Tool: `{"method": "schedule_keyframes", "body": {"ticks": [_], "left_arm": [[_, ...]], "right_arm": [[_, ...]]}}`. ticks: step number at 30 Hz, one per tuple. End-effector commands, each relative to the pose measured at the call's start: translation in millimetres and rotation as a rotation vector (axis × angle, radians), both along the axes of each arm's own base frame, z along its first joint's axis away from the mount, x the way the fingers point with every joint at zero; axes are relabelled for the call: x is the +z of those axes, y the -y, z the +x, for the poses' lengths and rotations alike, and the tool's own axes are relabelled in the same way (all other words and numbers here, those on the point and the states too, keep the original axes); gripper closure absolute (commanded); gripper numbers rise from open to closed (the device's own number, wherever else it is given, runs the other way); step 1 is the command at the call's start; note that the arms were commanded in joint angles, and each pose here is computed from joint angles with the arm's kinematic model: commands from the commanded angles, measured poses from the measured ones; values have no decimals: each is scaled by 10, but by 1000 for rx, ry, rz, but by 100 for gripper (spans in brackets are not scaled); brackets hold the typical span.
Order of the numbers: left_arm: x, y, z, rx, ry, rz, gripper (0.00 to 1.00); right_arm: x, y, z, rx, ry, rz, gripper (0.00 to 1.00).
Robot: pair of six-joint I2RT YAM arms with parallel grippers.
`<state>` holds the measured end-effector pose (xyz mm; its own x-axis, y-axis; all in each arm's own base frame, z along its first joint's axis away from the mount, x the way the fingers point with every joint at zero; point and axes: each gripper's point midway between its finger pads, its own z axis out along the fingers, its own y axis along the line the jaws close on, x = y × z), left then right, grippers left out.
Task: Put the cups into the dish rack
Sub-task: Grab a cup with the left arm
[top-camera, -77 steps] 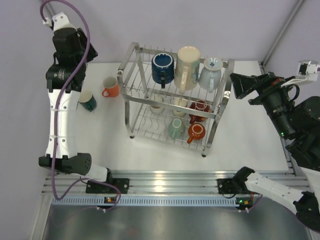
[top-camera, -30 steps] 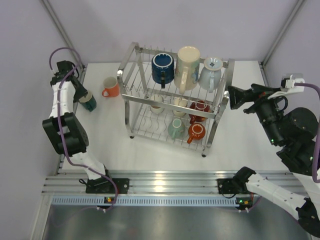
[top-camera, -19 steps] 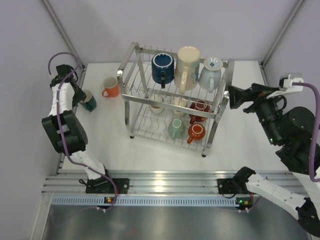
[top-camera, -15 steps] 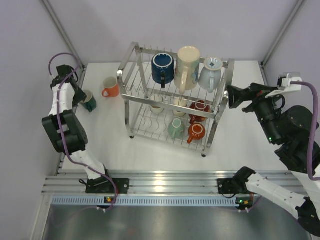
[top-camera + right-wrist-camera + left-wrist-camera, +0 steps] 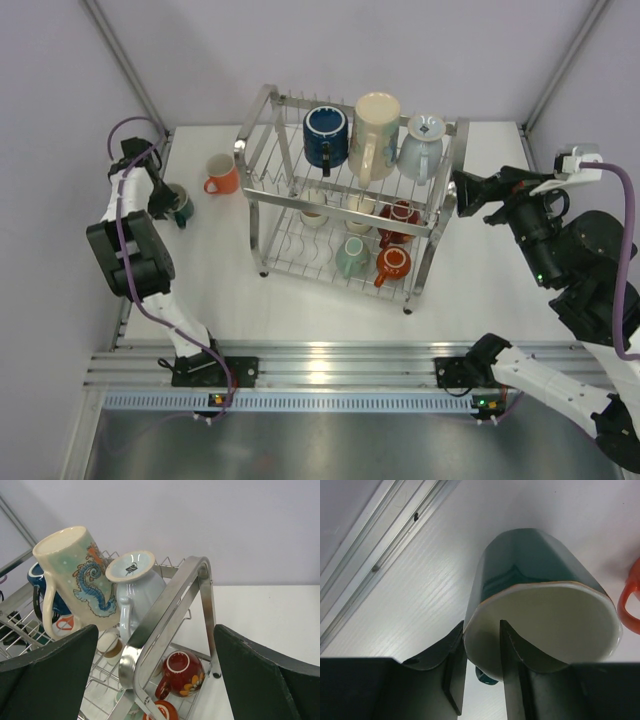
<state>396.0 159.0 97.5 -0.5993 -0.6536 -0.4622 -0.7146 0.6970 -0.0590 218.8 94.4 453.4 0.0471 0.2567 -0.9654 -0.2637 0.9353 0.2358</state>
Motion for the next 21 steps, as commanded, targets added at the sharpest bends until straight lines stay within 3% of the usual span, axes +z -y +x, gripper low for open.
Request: {"method": "schedule_keyframes", "body": {"ticks": [1, 3, 7, 8, 10, 15, 21], "left_arm": [[-40, -8, 66, -5, 21, -20, 64], [-71, 2, 77, -11, 15, -26, 66], [-107, 15, 79, -15, 11, -38, 82], [-114, 24, 78, -15, 10, -43, 92], [-101, 56, 92, -21, 19, -56, 100], [140, 153, 185, -32, 102, -101, 100], [942, 438, 426, -95, 339, -214, 100]], "right_arm": [[89, 17, 5, -9, 28, 29, 1], [83, 13, 9, -9, 28, 29, 1], [62, -3, 22, -8, 24, 25, 1], [59, -1, 28, -11, 22, 26, 1], [59, -7, 26, -8, 22, 26, 1], [56, -40, 26, 7, 15, 30, 1], [153, -114, -7, 54, 25, 29, 1]]}}
